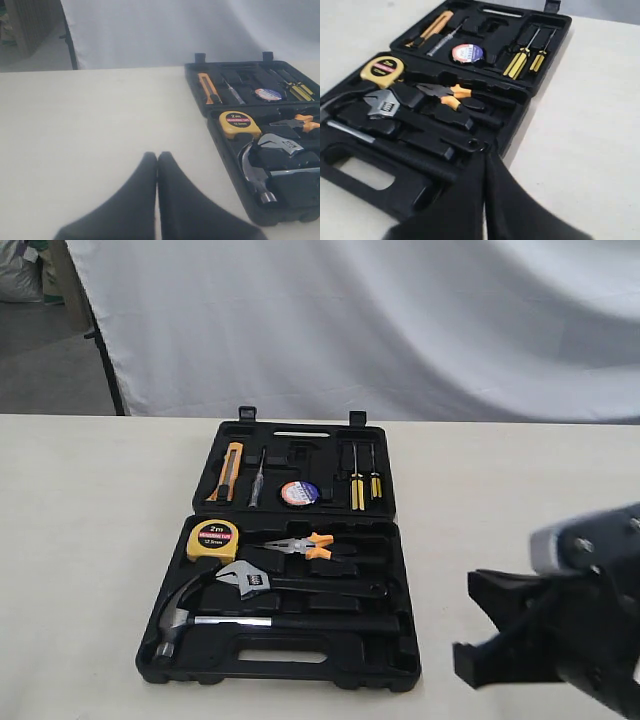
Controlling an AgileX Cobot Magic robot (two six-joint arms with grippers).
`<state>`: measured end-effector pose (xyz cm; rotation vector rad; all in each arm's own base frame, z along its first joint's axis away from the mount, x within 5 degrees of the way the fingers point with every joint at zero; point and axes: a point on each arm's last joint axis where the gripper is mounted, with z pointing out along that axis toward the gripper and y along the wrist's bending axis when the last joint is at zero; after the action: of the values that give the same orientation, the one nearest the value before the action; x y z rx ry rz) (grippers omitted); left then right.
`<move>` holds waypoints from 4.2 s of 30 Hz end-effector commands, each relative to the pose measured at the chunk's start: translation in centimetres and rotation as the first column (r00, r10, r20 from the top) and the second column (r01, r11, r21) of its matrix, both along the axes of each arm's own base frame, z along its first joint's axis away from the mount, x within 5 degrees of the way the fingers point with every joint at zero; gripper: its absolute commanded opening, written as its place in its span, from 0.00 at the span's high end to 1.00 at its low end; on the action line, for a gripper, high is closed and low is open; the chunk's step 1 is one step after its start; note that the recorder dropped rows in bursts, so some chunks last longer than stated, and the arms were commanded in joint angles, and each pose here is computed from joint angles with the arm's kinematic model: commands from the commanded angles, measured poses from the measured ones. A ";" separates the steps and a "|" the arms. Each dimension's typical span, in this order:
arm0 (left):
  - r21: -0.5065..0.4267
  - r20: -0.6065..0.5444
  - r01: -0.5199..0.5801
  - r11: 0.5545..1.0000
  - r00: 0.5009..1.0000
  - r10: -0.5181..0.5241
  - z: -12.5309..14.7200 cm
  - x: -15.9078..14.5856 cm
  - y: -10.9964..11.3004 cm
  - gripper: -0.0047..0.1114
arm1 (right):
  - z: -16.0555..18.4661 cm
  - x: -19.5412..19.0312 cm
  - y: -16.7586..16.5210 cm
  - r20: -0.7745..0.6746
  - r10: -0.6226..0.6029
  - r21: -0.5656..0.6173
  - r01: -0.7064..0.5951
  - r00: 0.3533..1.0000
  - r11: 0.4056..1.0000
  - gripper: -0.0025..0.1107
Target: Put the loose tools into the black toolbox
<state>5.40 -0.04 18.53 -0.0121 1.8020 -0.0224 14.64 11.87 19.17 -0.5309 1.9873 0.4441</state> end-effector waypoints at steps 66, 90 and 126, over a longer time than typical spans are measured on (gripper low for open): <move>-0.002 -0.001 0.007 1.000 1.000 -0.007 -0.1 0.0 0.0 0.96 | 0.4 -9.0 -11.6 0.225 -0.593 0.271 0.534 0.773 0.801 0.98; -0.002 -0.001 0.007 1.000 1.000 -0.007 -0.1 0.0 0.0 0.96 | 0.4 -9.1 -10.8 0.289 -0.439 0.183 0.401 0.851 0.898 0.98; -0.002 -0.001 0.007 1.000 1.000 -0.007 -0.1 0.0 0.0 0.96 | 0.4 -9.1 -10.8 0.289 -0.439 0.183 0.401 0.851 0.898 0.98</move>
<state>5.39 -0.04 18.51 -0.0121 1.8038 -0.0224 5.54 1.05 19.67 -0.0581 1.6803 0.1930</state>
